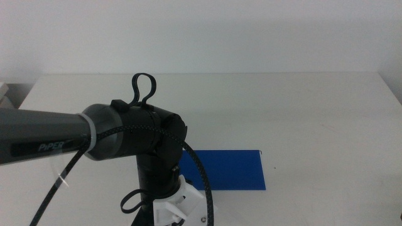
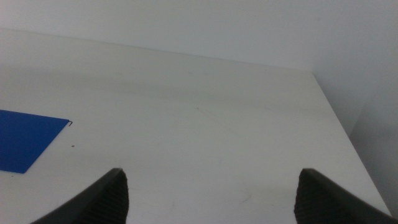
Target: Use one arm to grab the shoe from the table and place it on the mat.
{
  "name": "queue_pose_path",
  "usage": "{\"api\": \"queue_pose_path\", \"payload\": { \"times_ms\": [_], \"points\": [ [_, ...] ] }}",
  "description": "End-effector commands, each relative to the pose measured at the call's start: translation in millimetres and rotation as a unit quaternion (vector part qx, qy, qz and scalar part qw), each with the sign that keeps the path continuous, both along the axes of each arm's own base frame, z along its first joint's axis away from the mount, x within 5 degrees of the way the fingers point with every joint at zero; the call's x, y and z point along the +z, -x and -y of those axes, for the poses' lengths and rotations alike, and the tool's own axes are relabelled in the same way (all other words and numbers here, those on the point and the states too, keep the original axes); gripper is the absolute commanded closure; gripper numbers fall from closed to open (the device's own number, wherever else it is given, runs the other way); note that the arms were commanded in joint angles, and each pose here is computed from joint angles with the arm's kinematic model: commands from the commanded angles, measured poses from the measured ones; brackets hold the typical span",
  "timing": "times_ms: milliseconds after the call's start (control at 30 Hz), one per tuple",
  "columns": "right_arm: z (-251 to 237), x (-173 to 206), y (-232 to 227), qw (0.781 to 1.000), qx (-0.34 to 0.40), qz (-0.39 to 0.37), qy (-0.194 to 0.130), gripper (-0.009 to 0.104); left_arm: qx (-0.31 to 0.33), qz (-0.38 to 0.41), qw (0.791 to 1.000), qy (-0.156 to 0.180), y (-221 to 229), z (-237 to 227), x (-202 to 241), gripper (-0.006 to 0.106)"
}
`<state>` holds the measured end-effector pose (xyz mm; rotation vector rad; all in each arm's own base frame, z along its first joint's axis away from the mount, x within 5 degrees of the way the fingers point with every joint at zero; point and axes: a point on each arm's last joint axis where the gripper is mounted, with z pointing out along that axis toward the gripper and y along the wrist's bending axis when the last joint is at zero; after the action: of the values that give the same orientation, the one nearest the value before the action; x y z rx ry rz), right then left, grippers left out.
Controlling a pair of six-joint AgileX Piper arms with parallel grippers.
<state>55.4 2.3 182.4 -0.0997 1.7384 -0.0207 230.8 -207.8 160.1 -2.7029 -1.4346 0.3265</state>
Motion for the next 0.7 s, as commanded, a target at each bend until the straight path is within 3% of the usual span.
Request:
{"api": "queue_pose_path", "payload": {
  "times_ms": [0,133,167,367,667],
  "points": [
    [0.1,4.6,-1.2,0.999,0.000,0.033,0.009,0.017,-0.005,0.002,1.000,0.012,2.6,2.2,17.7,0.036],
    [0.1,4.6,-1.2,0.999,0.000,0.033,0.009,0.017,-0.005,0.002,1.000,0.012,2.6,2.2,17.7,0.043],
    [0.1,4.6,-1.2,0.999,0.000,0.033,0.009,0.017,0.001,-0.002,1.000,0.007,3.5,1.6,18.2,0.074],
    [0.1,4.6,-1.2,0.999,0.000,0.033,0.009,0.017,0.032,-0.005,0.999,0.000,3.6,1.5,18.5,0.100],
    [0.1,4.6,-1.2,0.999,0.000,0.033,0.009,0.017,0.074,0.022,0.997,-0.001,5.2,-3.0,36.0,0.102]
  ]
}}
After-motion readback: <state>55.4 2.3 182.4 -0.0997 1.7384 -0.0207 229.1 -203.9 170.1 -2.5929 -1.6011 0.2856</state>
